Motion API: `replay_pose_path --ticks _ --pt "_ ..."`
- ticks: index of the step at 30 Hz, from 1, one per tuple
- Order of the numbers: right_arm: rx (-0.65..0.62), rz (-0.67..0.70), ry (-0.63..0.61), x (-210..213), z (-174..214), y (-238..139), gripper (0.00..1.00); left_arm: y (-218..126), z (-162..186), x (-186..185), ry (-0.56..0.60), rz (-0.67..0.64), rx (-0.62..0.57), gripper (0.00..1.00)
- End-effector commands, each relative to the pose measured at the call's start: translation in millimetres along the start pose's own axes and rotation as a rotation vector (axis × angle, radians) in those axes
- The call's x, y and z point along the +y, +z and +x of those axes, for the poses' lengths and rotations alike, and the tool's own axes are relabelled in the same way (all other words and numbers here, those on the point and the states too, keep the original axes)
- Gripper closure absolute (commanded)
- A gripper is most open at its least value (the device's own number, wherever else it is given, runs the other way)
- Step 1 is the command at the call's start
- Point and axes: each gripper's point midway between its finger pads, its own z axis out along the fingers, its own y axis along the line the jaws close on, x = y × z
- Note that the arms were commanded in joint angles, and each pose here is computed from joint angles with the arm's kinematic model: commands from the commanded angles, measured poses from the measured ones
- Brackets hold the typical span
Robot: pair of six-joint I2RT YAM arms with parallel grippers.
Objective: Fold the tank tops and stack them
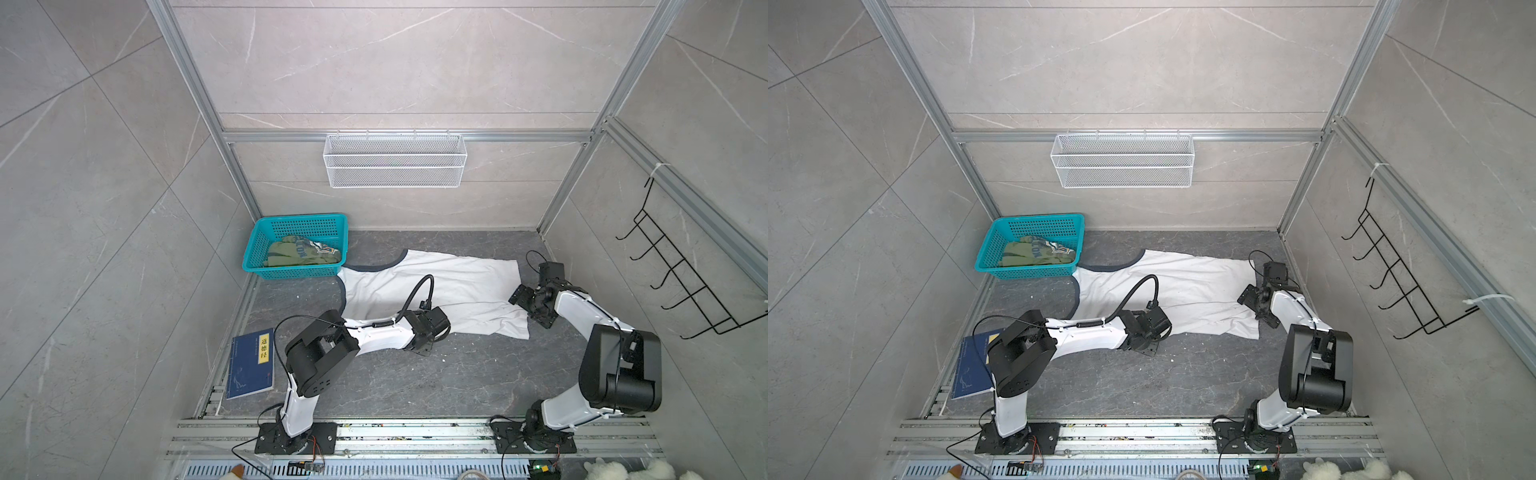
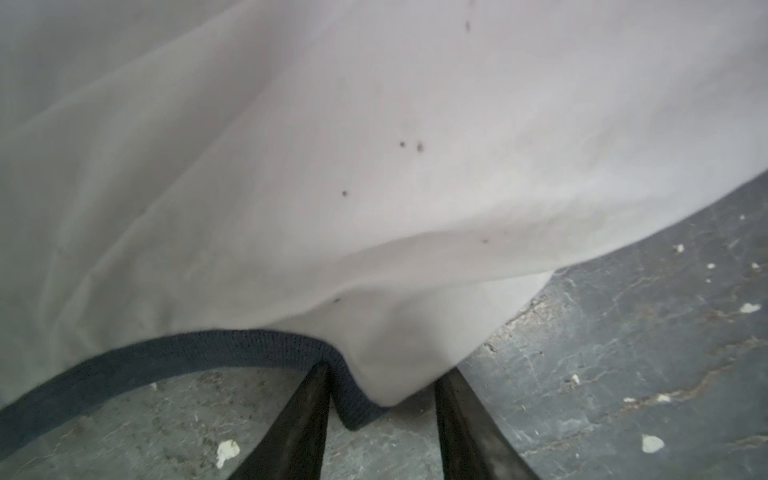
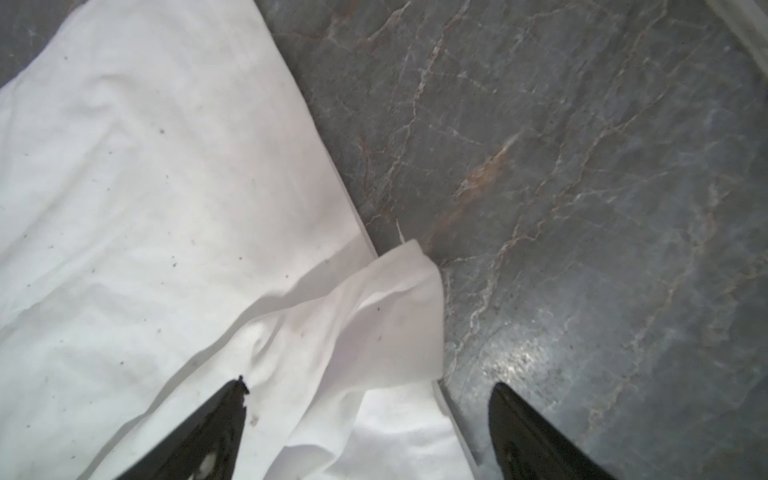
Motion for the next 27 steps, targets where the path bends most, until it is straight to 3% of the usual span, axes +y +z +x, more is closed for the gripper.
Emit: replay_pose_path --ticks 1,14,18,27 --pt "-0.025 -0.041 0.030 9 -17 5 0.10 5 2 2 -0.009 -0.017 0.010 0.63" --pt "0.044 -0.014 0.022 12 -19 39 0.32 9 3 2 -0.007 -0.020 0.011 0.81" --pt "0.059 -0.004 0.018 11 -18 44 0.45 8 3 3 -0.010 -0.021 0.008 0.85" --pt "-0.030 -0.011 -0.001 14 -37 3 0.45 6 2 8 -0.013 -0.044 0.004 0.89"
